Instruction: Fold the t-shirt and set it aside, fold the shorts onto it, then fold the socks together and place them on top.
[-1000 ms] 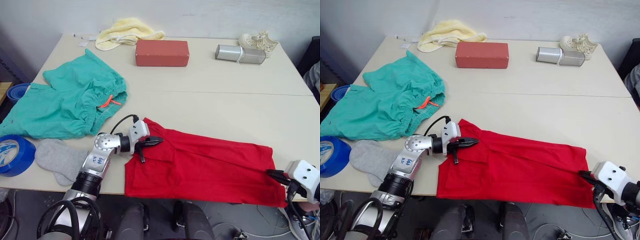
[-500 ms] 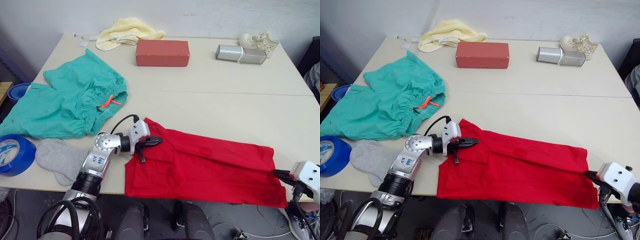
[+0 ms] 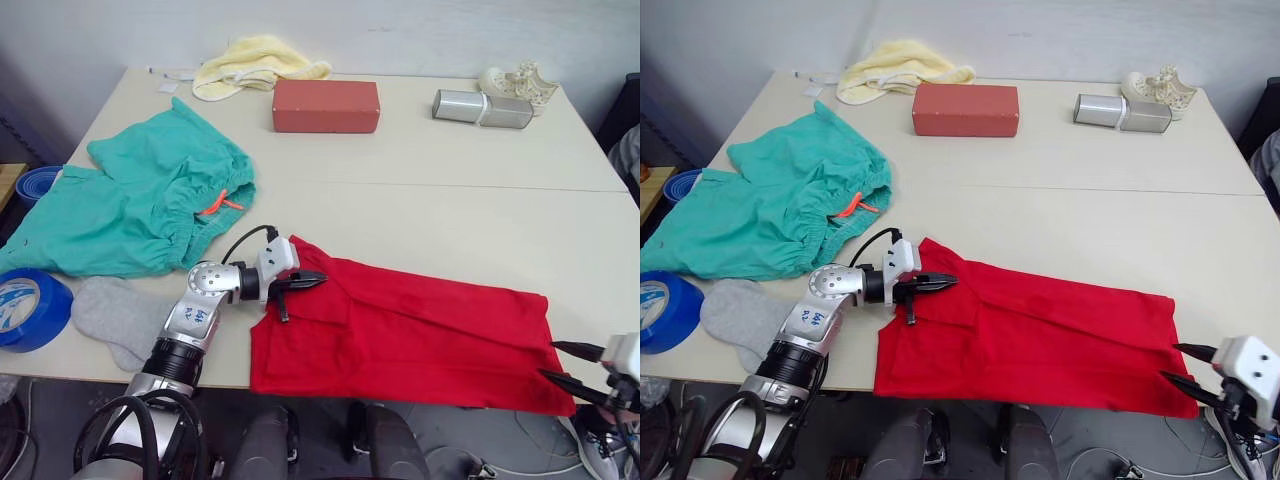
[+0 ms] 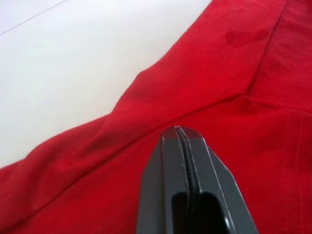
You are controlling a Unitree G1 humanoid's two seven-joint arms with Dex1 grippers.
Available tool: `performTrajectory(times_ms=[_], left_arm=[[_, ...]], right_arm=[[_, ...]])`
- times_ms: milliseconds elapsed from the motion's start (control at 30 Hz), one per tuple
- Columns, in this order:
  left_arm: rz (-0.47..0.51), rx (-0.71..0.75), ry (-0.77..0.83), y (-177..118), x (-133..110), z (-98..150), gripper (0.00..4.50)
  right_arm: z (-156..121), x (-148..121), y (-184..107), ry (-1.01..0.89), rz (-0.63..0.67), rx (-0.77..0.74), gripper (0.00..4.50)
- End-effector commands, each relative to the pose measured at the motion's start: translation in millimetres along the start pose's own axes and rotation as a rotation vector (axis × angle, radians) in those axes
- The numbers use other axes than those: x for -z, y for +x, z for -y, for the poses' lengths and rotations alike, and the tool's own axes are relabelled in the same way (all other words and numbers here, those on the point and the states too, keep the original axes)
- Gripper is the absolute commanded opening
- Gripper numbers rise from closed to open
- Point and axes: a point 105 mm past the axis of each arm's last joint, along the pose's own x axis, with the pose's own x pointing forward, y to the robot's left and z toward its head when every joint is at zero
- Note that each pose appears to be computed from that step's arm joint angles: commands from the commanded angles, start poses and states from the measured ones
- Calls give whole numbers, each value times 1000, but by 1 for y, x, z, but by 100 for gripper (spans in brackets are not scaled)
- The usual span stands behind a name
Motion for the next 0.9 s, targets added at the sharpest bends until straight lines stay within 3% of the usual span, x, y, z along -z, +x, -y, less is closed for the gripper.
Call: performTrajectory(times_ms=[33, 133, 300, 433, 533, 700, 900], left_arm=[[101, -1, 10, -4, -23, -8, 0], [154, -8, -11, -4, -33, -12, 0], [126, -33, -5, 6, -30, -15, 0], [77, -95, -12, 13, -21, -22, 0], [41, -169, -11, 12, -16, -32, 0], [-19, -291, -10, -2, -6, -49, 0], [-30, -321, -11, -14, -8, -56, 0]], right_arm=[[14, -30, -1, 71, 164, 59, 225], [12, -44, 21, 123, 247, 43, 171], [10, -51, 78, 87, 284, 75, 2], [12, -44, 113, 48, 256, 141, 2], [14, -34, 123, 49, 226, 190, 2], [25, -12, 108, 30, 168, 276, 2], [46, 6, 72, 43, 133, 370, 2]])
